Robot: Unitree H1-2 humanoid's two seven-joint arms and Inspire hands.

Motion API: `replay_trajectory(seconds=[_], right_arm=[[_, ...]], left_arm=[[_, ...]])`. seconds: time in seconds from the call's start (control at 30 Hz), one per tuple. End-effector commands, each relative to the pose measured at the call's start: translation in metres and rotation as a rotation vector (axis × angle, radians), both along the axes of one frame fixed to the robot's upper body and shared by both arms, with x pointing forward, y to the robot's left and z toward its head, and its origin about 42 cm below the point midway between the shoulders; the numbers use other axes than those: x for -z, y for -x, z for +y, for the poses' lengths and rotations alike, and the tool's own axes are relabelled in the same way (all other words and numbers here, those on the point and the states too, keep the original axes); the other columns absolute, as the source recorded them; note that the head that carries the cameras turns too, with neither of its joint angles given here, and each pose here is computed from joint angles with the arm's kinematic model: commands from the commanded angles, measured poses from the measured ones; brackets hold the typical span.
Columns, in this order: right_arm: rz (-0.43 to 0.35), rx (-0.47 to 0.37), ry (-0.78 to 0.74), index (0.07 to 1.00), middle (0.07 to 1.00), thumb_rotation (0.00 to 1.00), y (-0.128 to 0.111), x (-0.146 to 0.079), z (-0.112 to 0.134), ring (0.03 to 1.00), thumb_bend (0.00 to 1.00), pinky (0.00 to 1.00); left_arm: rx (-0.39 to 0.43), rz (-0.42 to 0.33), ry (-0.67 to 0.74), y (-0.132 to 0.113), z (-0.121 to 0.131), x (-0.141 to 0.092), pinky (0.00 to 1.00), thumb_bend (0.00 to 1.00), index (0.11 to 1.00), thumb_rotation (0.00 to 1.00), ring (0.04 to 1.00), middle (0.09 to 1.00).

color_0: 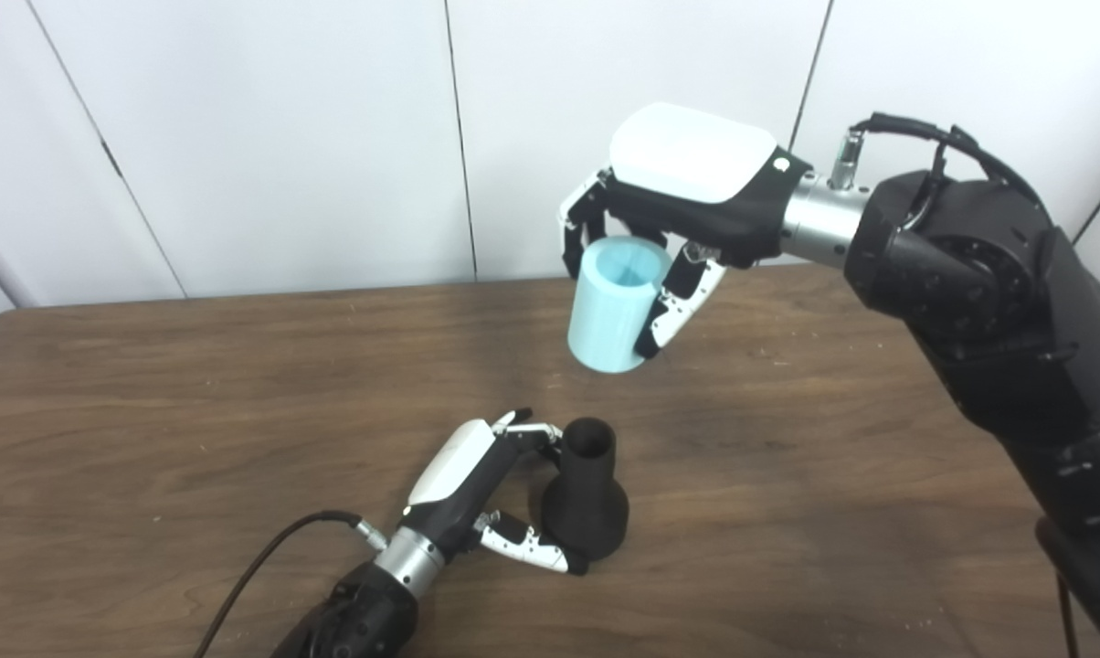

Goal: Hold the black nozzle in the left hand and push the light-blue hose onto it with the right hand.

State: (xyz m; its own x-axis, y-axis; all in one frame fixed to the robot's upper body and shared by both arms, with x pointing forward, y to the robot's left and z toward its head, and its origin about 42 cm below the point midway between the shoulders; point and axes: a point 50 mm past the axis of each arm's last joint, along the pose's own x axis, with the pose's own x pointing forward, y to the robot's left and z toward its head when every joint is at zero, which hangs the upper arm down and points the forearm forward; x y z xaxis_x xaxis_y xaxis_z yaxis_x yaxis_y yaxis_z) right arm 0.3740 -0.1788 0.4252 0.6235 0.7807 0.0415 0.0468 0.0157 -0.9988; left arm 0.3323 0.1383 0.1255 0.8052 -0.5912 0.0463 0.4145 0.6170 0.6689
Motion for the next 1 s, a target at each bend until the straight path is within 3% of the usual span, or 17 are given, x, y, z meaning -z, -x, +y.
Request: replay_trajectory(seconds=[0.0,0.43,0.97], right_arm=[[-0.081,-0.033,-0.01,0.48,0.471,0.0,0.009,-0.026,0.006,0.217,0.53,0.15],[-0.057,-0.071,0.012,0.48,0.47,0.0,0.021,-0.02,0.013,0.187,0.53,0.11],[-0.044,-0.029,0.078,0.481,0.47,0.0,0.035,-0.006,0.012,0.193,0.53,0.12]], left_arm=[[0.044,0.136,-0.107,0.018,-0.007,0.032,0.97,0.52,0.481,0.0,0.746,0.498],[0.045,0.125,-0.106,0.017,-0.006,0.032,0.97,0.52,0.481,0.0,0.746,0.498],[0.045,0.128,-0.111,0.018,-0.001,0.031,0.97,0.52,0.481,0.0,0.746,0.498]])
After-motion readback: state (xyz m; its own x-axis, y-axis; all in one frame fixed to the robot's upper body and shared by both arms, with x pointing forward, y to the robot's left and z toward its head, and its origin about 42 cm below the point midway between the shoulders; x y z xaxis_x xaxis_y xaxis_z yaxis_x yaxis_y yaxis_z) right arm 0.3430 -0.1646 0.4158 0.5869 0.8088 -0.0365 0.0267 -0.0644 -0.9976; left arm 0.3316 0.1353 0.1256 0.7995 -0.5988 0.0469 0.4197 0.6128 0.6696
